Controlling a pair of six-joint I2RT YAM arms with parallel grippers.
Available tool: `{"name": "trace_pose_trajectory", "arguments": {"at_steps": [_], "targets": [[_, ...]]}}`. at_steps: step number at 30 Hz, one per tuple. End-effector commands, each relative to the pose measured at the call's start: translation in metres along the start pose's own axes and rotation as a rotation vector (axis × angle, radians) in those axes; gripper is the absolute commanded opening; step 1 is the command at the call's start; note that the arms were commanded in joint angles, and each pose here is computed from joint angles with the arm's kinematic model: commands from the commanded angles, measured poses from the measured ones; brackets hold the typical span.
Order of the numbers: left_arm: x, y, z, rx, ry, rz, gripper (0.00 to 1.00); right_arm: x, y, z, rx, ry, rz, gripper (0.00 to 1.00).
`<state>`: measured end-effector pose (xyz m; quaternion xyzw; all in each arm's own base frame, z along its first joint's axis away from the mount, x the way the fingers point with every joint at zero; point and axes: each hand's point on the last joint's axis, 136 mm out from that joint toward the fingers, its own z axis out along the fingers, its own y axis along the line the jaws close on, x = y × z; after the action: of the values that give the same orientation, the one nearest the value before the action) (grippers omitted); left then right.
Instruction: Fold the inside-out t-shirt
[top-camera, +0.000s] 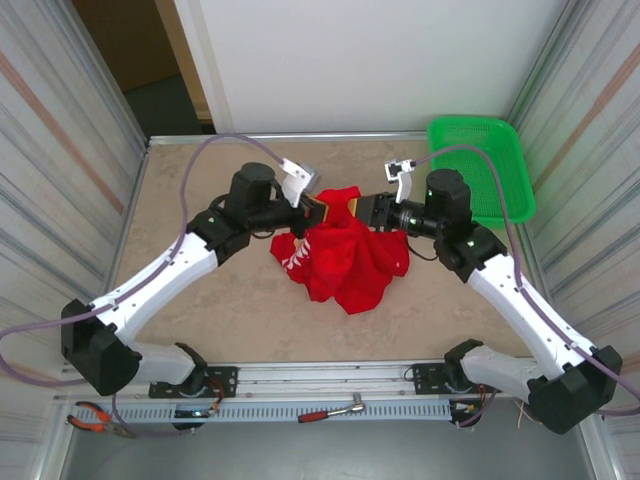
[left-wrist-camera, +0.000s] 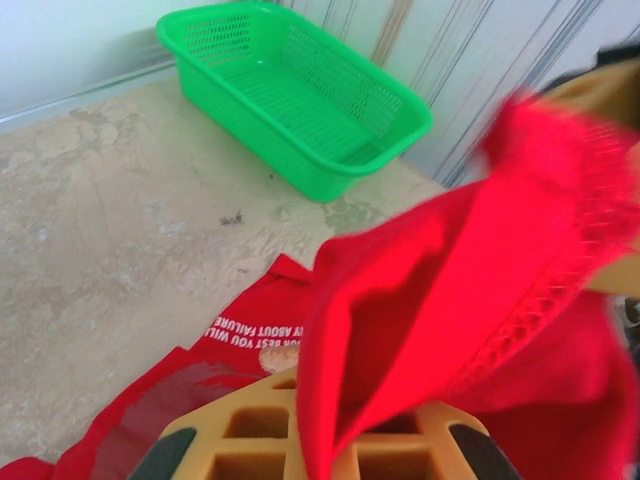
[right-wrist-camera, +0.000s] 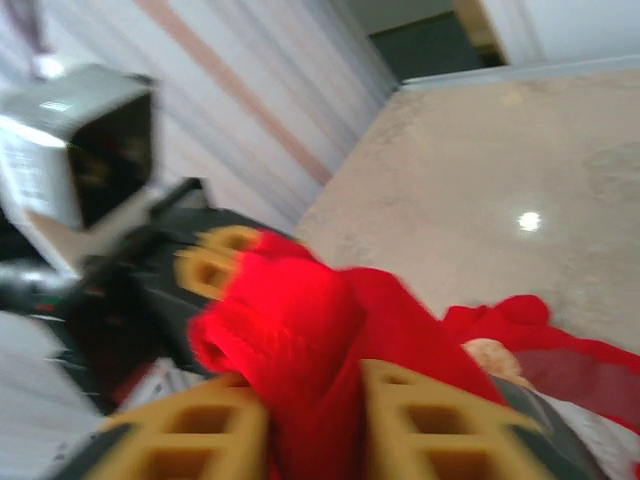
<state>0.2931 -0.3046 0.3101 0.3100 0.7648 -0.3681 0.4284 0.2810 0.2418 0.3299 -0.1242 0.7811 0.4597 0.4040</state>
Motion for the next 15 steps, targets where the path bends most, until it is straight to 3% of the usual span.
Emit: {"name": "trace_pose_trajectory", "arguments": {"at_steps": [1, 6, 10, 15], "targets": [[-0.05, -0.03, -0.037, 0.253, -0.132, -0.072, 0.0, 0.012, -0.051, 0.014, 0.165, 0.028, 0.063, 0.6], [-0.077, -0.035, -0.063, 0.449, -0.223, -0.184, 0.0, 0.023, -0.069, 0.028, 0.2, 0.06, 0.097, 0.55], [-0.082, -0.029, -0.07, 0.434, -0.275, -0.193, 0.0, 0.026, -0.07, 0.021, 0.228, 0.064, 0.108, 0.51], [-0.078, -0.024, -0.068, 0.41, -0.278, -0.207, 0.0, 0.006, -0.04, -0.006, 0.188, -0.011, 0.093, 0.46]]}}
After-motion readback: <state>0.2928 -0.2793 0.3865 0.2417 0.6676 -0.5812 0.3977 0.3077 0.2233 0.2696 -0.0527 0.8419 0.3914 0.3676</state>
